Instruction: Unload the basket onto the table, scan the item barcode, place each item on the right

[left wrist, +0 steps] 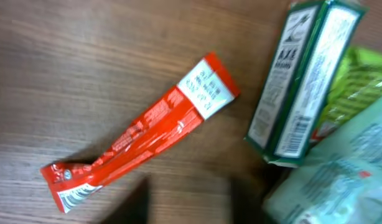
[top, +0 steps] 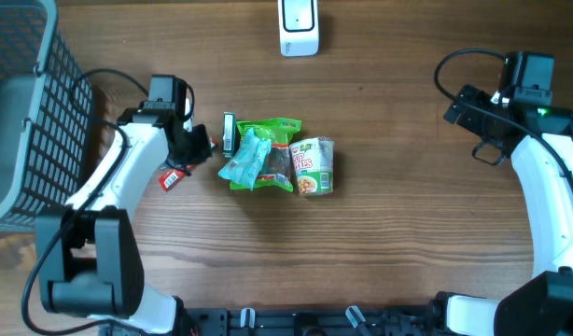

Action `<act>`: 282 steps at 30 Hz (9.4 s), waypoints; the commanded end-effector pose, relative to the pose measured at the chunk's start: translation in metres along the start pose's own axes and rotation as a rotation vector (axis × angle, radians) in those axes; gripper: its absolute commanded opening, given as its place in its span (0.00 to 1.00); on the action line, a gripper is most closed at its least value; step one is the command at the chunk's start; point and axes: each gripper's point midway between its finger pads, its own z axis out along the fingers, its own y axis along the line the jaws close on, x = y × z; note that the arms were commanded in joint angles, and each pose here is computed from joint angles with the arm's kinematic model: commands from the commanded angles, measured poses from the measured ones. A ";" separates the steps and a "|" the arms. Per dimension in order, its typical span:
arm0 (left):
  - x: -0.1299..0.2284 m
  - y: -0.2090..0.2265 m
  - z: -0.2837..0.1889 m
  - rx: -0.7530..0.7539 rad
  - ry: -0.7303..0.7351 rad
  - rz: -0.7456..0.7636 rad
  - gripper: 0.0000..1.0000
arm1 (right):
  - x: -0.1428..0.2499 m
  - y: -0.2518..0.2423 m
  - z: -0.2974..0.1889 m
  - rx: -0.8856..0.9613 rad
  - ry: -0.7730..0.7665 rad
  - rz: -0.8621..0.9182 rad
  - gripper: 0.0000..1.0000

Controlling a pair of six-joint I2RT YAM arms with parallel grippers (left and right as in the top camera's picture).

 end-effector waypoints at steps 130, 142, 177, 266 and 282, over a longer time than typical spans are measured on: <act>-0.043 0.034 -0.114 0.111 -0.399 -0.160 1.00 | 0.202 0.251 0.048 -0.428 0.501 -0.722 1.00; -0.043 0.034 -0.114 0.111 -0.399 -0.160 1.00 | 0.194 0.254 0.046 -0.450 0.460 -0.703 1.00; -0.043 0.034 -0.114 0.111 -0.399 -0.160 1.00 | 0.063 0.193 -0.106 -0.286 -0.084 -0.398 0.89; -0.043 0.034 -0.114 0.111 -0.399 -0.160 1.00 | 0.130 0.155 0.056 -0.363 0.408 0.159 1.00; -0.043 0.034 -0.114 0.111 -0.399 -0.160 1.00 | 0.122 0.152 0.069 -0.346 0.333 0.204 1.00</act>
